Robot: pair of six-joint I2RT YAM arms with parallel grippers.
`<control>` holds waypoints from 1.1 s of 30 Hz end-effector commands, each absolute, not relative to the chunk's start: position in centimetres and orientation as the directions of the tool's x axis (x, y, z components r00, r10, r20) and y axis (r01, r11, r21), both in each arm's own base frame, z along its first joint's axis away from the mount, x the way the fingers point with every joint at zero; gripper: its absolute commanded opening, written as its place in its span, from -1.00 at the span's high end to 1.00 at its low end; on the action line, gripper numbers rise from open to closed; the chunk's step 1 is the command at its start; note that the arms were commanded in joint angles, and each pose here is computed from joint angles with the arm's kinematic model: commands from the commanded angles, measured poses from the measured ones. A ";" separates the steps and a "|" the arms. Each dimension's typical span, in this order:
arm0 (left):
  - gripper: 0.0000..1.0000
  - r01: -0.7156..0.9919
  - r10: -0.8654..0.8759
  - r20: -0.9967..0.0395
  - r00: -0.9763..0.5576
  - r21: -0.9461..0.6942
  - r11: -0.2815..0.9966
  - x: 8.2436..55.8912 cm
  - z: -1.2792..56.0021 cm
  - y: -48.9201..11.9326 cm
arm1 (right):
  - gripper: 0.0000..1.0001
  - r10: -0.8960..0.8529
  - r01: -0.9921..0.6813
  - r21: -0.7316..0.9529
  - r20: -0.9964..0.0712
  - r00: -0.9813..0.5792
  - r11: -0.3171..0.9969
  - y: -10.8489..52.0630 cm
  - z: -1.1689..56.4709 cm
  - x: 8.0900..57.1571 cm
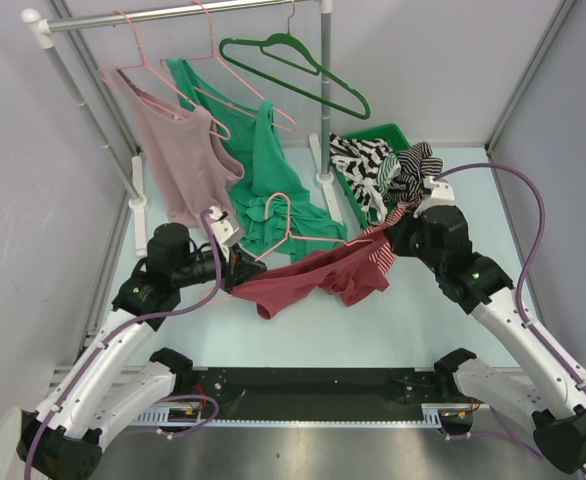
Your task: Place the tank top on the hanger
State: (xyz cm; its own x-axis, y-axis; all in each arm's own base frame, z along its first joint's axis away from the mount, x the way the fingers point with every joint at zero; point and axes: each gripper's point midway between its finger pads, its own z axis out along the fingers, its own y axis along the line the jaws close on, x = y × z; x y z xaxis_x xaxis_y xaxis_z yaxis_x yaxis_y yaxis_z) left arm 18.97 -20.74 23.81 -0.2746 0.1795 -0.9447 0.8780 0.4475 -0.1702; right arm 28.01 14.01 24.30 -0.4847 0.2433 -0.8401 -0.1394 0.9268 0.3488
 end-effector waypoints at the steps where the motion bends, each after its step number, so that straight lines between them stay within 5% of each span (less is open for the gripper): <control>1: 1.00 0.893 0.172 -0.960 -0.222 -0.129 0.431 19.1 24.7 -21.1 | 1.00 0.259 -0.203 0.371 -0.867 -0.427 0.906 16.0 28.2 28.2; 19: 1.00 0.901 0.171 -0.960 -0.220 -0.133 0.412 18.7 24.8 -21.3 | 0.98 0.129 -0.426 0.336 -0.886 -0.446 0.840 25.0 29.8 26.9; 23: 1.00 0.913 0.169 -0.962 -0.214 -0.135 0.386 18.2 25.1 -21.5 | 0.73 0.115 -0.486 0.374 -0.868 -0.482 0.789 24.9 29.7 26.5; 28: 1.00 0.940 0.152 -0.972 -0.180 -0.125 0.317 16.9 26.0 -21.9 | -0.25 0.091 -0.578 0.406 -0.864 -0.496 0.708 24.1 30.6 25.7; 29: 1.00 0.946 0.150 -0.973 -0.178 -0.127 0.298 16.5 26.1 -22.0 | -0.62 0.092 -0.579 0.408 -0.864 -0.496 0.706 23.8 30.8 25.7; 33: 1.00 0.970 0.130 -0.977 -0.168 -0.140 0.200 14.9 26.8 -22.5 | -0.82 0.098 -0.609 0.394 -0.883 -0.460 0.688 22.3 31.9 25.2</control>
State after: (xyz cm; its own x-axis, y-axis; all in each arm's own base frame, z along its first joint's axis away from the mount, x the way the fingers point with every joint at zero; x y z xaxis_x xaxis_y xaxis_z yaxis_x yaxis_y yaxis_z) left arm 17.03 -21.58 24.52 -0.2582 0.1714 -0.9508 0.9189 0.3473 -0.1869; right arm 26.91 22.60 28.31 -0.5355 0.0992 -0.8387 -0.4902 0.7722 0.4043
